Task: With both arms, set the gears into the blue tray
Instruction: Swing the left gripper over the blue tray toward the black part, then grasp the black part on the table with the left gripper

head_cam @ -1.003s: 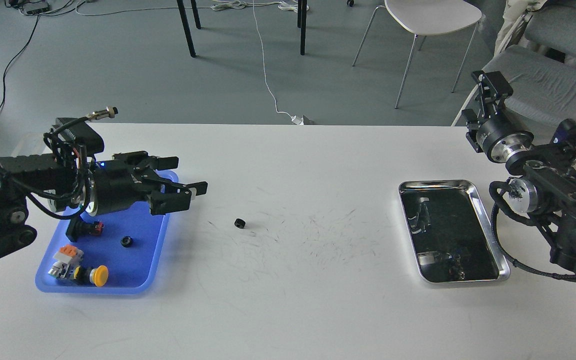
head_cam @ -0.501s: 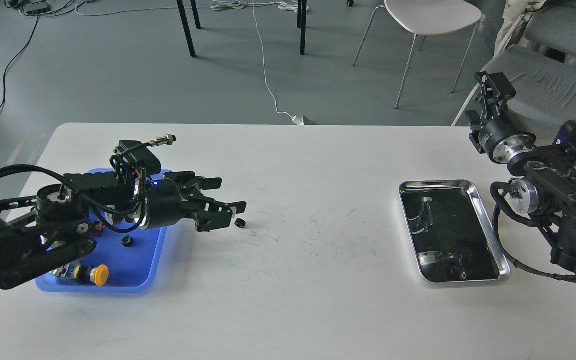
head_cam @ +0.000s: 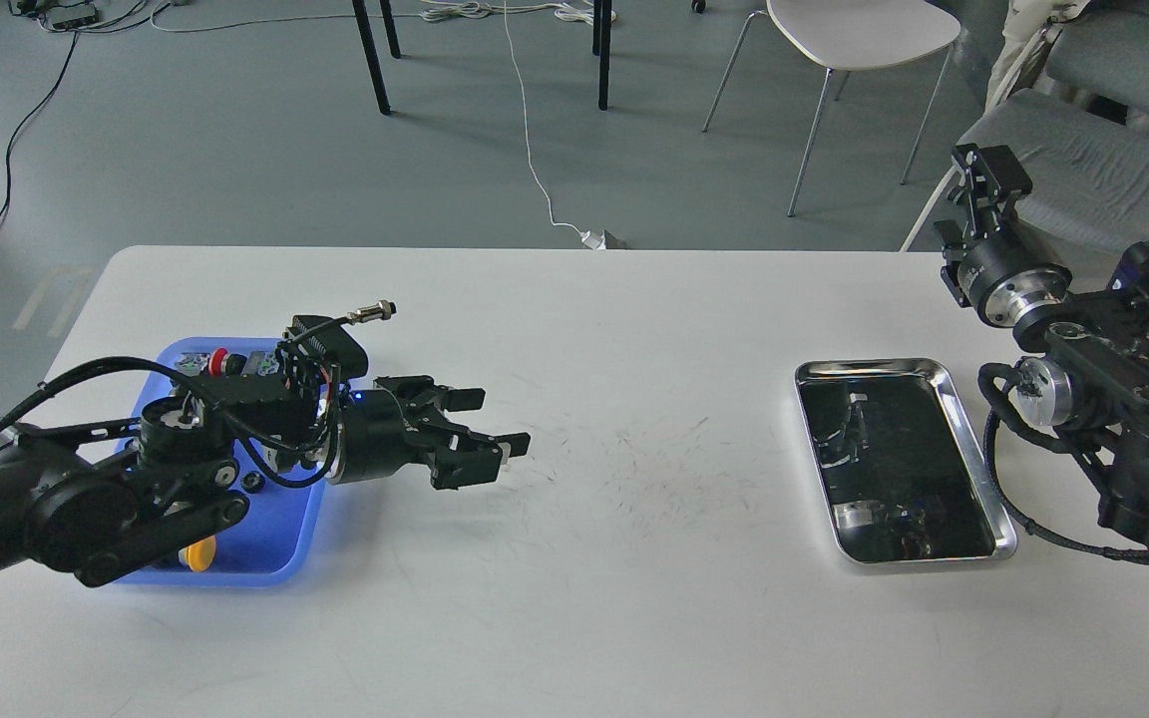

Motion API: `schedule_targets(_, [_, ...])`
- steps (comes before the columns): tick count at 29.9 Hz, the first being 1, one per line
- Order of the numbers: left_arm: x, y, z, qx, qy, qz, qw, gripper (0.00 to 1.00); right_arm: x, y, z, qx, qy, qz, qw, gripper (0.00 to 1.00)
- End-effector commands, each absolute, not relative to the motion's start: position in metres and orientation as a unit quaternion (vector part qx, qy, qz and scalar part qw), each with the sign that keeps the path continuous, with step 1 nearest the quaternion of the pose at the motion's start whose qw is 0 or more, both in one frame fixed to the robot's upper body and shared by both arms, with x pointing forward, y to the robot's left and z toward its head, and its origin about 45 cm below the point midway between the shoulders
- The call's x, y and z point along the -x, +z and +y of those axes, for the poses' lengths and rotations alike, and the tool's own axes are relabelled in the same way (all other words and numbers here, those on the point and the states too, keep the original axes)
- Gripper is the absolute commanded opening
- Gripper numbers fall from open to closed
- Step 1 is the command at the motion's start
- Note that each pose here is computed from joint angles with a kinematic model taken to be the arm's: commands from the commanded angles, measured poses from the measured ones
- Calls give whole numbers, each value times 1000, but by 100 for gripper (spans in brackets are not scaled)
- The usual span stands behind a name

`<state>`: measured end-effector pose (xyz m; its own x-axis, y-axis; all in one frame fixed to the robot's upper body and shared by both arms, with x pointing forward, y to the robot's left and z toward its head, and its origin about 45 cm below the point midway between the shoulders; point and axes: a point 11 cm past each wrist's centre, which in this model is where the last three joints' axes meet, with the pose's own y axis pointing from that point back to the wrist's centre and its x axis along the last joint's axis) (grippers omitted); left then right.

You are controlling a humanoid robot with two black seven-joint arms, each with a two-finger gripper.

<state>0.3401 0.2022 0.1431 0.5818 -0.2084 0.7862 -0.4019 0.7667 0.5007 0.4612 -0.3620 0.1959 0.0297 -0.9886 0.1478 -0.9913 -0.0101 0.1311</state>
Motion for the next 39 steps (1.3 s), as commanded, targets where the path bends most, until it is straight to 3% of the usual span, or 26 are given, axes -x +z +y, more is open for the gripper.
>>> schedule_targets(1, [-338, 136, 196, -318, 55, -454, 831, 90, -461, 196, -362, -709, 8, -698, 99, 95])
schedule_targets(12, [-357, 117, 210, -352, 84, -454, 814, 86, -460, 194, -363, -709, 6, -698, 102, 95])
schedule_targets(21, [-348, 106, 211, -353, 82, -447, 818, 86, -460, 194, -363, -708, 7, -698, 102, 95])
schedule_targets(35, [-344, 92, 222, -369, 76, -467, 800, 68, -459, 192, -362, -710, 9, -695, 107, 95])
schedule_targets(39, [-343, 89, 224, -372, 73, -468, 798, 58, -459, 192, -362, -711, 10, -695, 109, 95])
